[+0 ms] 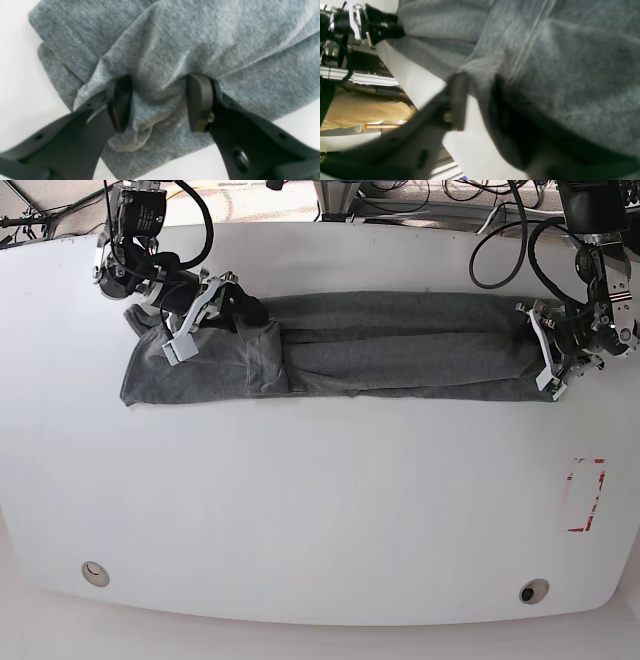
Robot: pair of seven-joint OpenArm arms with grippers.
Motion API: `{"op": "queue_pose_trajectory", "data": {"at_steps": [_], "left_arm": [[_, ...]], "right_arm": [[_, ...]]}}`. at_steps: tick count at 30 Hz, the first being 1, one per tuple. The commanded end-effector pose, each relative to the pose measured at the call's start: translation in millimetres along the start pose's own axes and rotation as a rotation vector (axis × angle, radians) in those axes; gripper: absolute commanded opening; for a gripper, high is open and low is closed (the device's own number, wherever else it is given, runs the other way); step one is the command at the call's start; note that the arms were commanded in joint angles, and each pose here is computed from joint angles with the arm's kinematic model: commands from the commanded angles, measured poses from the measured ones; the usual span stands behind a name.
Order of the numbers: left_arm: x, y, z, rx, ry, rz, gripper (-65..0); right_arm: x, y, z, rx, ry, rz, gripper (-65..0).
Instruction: Fold the T-shirt properly
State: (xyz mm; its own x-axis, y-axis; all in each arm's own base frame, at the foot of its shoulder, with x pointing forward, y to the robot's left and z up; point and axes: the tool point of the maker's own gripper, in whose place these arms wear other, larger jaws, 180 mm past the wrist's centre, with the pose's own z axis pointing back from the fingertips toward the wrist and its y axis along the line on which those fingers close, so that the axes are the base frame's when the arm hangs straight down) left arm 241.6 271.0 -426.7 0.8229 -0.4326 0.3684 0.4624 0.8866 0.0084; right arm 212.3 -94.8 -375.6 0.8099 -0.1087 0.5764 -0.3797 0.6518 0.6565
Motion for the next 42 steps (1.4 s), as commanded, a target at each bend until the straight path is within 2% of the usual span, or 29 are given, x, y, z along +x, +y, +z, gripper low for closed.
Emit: {"op": "queue_pose_trajectory", "data": {"at_steps": [1, 2, 4, 6, 8, 14, 18, 22, 27, 30, 38, 42], "left_arm": [[-49.6, -8.7, -13.4, -0.018, 0.196, 0.015, -32.9], [-53.4, -9.3, -15.0, -0.024, 0.206, 0.023, -32.9], [-58.5, -10.0, -17.5, -0.032, 0.218, 0.035, -32.9], [-59.4, -9.5, -18.5, -0.035, 0.221, 0.041, -32.9], [-55.4, -7.0, -18.3, -0.031, 0.213, 0.043, -32.9], [-54.0, -6.0, -18.1, -0.028, 0.210, 0.043, -32.9], [-53.6, -5.9, -17.9, -0.028, 0.209, 0.042, -32.9], [-53.1, -5.8, -17.7, -0.027, 0.208, 0.042, -32.9], [-52.9, -6.0, -17.8, -0.028, 0.207, 0.042, -32.9], [-52.9, -6.0, -17.8, -0.028, 0.207, 0.042, -32.9], [-53.4, -6.1, -17.9, -0.029, 0.208, 0.043, -32.9], [-53.4, -6.1, -17.9, -0.029, 0.208, 0.043, -32.9]], "right_arm": [[13.2, 1.9, 5.0, 0.006, -0.042, 0.027, -28.1], [13.2, 1.6, 5.3, 0.006, -0.041, 0.027, -22.0], [13.8, 0.7, 6.3, 0.002, -0.044, 0.028, -14.3], [15.5, -3.5, 10.5, -0.013, -0.055, 0.022, -11.3], [17.3, -9.5, 17.4, -0.037, -0.072, 0.014, -11.6], [27.6, -27.0, 47.7, -0.130, -0.128, 0.022, -19.2], [36.0, -26.2, 55.8, -0.150, -0.153, 0.047, -24.3], [38.1, -17.6, 51.5, -0.132, -0.152, 0.066, -32.5], [34.6, 1.2, 31.6, -0.067, -0.150, 0.059, -44.9], [31.4, 17.8, 16.5, -0.016, -0.132, 0.071, -49.8], [28.7, 51.6, -15.6, 0.104, -0.103, 0.090, -50.6], [28.3, 50.8, -23.7, 0.082, -0.074, 0.124, -50.6]]}}
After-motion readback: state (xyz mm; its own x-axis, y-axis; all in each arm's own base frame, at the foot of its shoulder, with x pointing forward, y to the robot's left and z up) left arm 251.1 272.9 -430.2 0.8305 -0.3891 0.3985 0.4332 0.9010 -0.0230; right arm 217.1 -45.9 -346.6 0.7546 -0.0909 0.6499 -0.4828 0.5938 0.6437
